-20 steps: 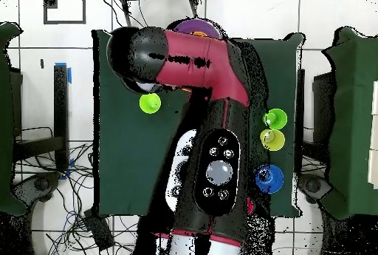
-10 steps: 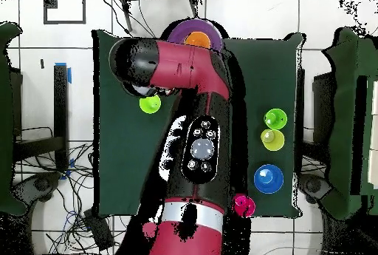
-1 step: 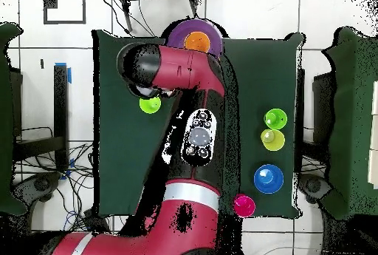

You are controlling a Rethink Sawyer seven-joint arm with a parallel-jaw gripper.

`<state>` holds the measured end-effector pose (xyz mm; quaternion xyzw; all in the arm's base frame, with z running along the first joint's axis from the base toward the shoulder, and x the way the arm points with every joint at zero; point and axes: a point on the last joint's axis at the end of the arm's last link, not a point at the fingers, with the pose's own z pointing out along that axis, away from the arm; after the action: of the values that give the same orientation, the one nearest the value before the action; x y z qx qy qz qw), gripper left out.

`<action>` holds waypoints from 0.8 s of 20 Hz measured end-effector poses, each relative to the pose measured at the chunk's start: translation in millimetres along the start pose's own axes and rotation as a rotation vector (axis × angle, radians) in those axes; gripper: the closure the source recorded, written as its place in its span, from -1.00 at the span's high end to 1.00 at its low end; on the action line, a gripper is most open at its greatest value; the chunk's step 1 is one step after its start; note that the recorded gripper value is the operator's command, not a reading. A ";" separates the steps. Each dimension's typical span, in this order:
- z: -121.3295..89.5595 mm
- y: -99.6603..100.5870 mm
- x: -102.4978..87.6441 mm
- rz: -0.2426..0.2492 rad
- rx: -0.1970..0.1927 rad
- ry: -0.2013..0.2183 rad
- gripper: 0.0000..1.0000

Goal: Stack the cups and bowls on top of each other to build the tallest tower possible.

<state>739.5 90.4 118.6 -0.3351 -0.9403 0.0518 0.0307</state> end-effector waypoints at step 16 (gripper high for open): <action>39.0 20.5 6.3 0.015 -0.070 -0.056 1.00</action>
<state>743.8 107.2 77.6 -0.3416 -0.9394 0.0283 -0.0077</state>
